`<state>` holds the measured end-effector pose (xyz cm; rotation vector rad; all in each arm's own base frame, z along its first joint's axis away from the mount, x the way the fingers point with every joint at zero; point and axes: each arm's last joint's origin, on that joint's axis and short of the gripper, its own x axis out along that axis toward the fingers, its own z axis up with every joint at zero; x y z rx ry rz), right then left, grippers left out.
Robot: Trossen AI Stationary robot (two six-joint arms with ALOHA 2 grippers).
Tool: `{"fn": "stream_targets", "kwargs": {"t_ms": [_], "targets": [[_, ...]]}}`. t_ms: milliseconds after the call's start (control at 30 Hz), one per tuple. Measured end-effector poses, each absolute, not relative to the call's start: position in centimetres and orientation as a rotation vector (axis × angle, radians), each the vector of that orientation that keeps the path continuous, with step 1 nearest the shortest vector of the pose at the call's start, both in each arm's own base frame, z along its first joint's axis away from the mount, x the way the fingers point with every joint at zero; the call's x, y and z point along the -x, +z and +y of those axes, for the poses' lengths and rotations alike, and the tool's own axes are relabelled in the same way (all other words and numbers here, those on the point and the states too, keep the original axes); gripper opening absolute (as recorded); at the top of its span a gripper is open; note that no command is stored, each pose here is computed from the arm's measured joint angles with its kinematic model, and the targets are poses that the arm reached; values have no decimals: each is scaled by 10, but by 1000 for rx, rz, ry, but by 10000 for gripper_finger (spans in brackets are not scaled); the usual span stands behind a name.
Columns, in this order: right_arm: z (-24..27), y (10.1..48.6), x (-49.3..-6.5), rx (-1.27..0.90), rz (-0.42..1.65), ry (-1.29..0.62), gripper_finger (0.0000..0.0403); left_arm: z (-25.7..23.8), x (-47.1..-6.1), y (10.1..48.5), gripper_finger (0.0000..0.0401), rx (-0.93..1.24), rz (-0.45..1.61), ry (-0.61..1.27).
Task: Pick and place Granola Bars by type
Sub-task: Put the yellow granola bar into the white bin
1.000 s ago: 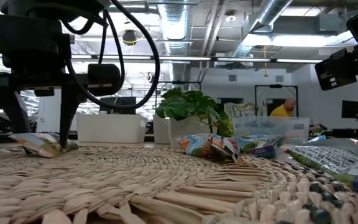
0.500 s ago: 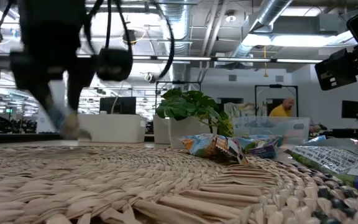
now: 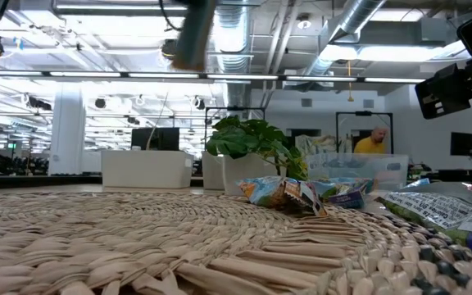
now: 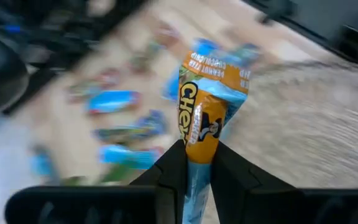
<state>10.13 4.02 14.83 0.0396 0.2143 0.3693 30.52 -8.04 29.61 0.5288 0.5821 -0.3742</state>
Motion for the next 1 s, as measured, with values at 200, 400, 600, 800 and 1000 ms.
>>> {"fn": "stream_targets", "kwargs": {"t_ms": [200,400,600,800,1000], "targets": [[40,148,-101,-40,214,369,177,-25,-319,333,55,-549,547,-109],[40,148,-101,-40,214,369,176,46,-318,345,59,-592,609,192],[40,148,-101,-40,214,369,177,117,-295,341,59,-562,771,505],[40,148,-101,-40,214,369,176,166,-266,330,59,-468,941,633],[40,148,-101,-40,214,369,177,192,-242,312,59,-323,1097,628]]}}
